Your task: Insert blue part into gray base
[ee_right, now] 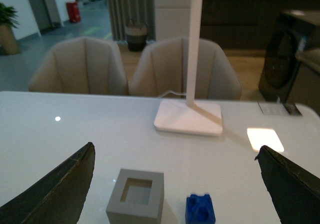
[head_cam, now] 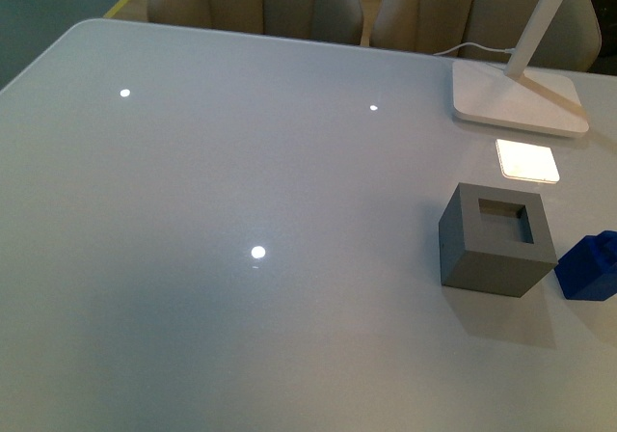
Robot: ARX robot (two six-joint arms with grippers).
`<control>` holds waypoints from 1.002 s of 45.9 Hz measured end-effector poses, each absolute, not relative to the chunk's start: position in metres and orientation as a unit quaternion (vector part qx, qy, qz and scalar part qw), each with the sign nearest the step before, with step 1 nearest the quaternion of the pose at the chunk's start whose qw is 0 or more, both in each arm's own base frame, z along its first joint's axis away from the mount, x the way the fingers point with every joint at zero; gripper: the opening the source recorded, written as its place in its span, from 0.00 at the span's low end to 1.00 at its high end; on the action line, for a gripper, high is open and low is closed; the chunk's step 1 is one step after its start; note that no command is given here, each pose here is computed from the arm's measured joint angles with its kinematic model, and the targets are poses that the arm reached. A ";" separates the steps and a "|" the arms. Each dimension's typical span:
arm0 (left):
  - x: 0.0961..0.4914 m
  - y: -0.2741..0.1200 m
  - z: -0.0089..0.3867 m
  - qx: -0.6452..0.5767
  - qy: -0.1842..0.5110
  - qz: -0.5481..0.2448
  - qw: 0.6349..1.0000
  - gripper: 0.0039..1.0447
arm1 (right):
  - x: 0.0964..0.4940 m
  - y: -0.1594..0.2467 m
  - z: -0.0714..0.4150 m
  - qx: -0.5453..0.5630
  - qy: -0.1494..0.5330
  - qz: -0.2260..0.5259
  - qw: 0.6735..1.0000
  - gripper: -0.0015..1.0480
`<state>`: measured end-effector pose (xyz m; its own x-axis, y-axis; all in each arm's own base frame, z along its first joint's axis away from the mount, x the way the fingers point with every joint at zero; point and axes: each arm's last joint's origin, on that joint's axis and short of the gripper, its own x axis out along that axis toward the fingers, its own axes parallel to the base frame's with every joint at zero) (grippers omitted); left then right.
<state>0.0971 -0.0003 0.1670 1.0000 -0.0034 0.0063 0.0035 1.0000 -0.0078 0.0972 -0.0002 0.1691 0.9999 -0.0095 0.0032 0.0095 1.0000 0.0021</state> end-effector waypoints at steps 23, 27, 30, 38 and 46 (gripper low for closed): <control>0.097 0.000 0.167 -0.004 -0.003 -0.002 1.000 0.93 | 0.240 -0.064 0.171 0.067 0.463 -0.001 0.884 0.91; 0.097 0.000 0.167 -0.004 -0.003 -0.002 1.000 0.93 | 0.264 -0.071 0.155 0.061 0.509 0.007 0.859 0.91; 0.097 0.000 0.167 -0.004 -0.003 -0.002 1.000 0.93 | 0.280 -0.075 0.146 0.057 0.530 0.005 0.846 0.91; 0.097 0.000 0.167 -0.004 -0.003 -0.002 1.000 0.93 | 0.315 -0.079 0.124 0.040 0.558 0.001 0.829 0.91; 0.097 0.000 0.167 -0.004 -0.003 -0.002 1.000 0.93 | 0.332 -0.081 0.102 0.034 0.581 -0.009 0.813 0.91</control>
<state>0.0970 -0.0003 0.1671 1.0000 -0.0031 0.0067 0.0031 1.0000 -0.0078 0.3324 -0.0810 0.1016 0.3253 0.0244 -0.9453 0.0535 0.9976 0.0441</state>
